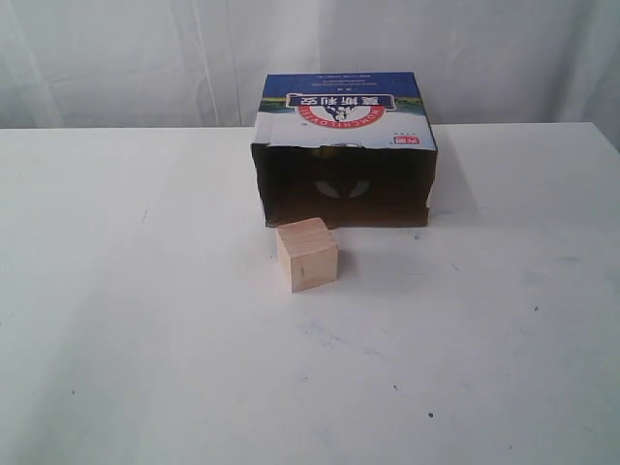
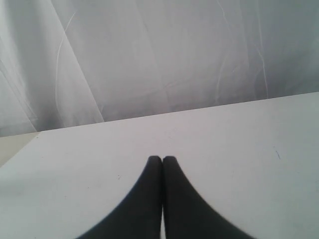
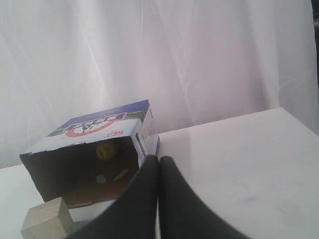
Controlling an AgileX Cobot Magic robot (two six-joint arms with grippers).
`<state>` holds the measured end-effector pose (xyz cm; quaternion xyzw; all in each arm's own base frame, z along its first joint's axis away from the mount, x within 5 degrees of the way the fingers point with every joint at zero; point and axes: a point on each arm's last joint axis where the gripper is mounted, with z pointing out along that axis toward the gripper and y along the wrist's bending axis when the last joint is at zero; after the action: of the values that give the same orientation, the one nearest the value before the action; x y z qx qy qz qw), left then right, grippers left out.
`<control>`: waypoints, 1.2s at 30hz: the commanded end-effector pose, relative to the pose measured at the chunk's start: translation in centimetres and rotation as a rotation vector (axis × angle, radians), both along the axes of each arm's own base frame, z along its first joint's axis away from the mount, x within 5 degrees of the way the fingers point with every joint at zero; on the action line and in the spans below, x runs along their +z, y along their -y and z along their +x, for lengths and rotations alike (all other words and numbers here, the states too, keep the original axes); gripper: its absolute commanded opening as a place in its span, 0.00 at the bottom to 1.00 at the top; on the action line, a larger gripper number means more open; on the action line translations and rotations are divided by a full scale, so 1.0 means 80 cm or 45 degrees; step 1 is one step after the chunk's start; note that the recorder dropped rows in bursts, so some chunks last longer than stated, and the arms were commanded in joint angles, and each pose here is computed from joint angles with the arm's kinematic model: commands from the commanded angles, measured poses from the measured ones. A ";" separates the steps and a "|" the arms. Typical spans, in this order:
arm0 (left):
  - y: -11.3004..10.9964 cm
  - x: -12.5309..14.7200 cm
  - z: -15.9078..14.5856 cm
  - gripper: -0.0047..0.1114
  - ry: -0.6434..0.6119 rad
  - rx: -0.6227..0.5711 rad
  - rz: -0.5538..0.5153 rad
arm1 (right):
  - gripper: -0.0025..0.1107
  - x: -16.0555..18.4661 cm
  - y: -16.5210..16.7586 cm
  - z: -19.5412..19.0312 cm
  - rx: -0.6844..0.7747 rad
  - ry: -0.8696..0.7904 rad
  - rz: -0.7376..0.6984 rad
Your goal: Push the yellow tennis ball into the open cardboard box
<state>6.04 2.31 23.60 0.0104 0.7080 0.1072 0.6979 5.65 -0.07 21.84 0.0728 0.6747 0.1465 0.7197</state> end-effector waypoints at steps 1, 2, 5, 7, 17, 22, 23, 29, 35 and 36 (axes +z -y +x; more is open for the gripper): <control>0.000 -0.002 -0.001 0.04 -0.004 0.003 -0.033 | 0.02 -0.003 -0.001 0.000 0.008 0.000 -0.001; 0.000 -0.002 -0.001 0.04 -0.004 0.003 -0.033 | 0.02 -0.003 -0.001 0.000 0.008 -0.002 -0.001; 0.000 -0.002 -0.001 0.04 -0.005 0.003 -0.030 | 0.02 -0.004 0.004 0.000 -0.047 -0.005 -0.014; 0.000 -0.002 -0.001 0.04 -0.005 0.003 -0.030 | 0.02 -0.004 0.008 0.000 -0.095 0.002 -0.057; 0.000 -0.002 -0.001 0.04 -0.005 0.004 -0.030 | 0.02 -0.018 0.014 0.000 -0.181 -0.151 -0.544; 0.000 -0.002 -0.001 0.04 -0.005 0.006 -0.030 | 0.02 -0.026 0.011 -0.004 -0.161 -0.304 -0.814; 0.000 -0.002 -0.001 0.04 -0.005 0.006 -0.030 | 0.02 -0.030 0.010 -0.004 -0.158 -0.337 -0.803; 0.000 -0.002 -0.001 0.04 -0.005 0.006 -0.030 | 0.02 -0.041 0.007 -0.003 -0.169 -0.364 -0.697; 0.000 -0.002 -0.001 0.04 -0.005 0.006 -0.030 | 0.02 -0.041 0.008 -0.003 -0.212 -0.378 -0.584; 0.000 -0.002 -0.001 0.04 -0.005 0.006 -0.030 | 0.02 -0.041 0.008 -0.003 -0.214 -0.382 -0.557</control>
<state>6.04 2.31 23.60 0.0104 0.7080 0.1072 0.6979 5.39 -0.73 18.59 -0.0329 0.7835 -0.0921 0.6137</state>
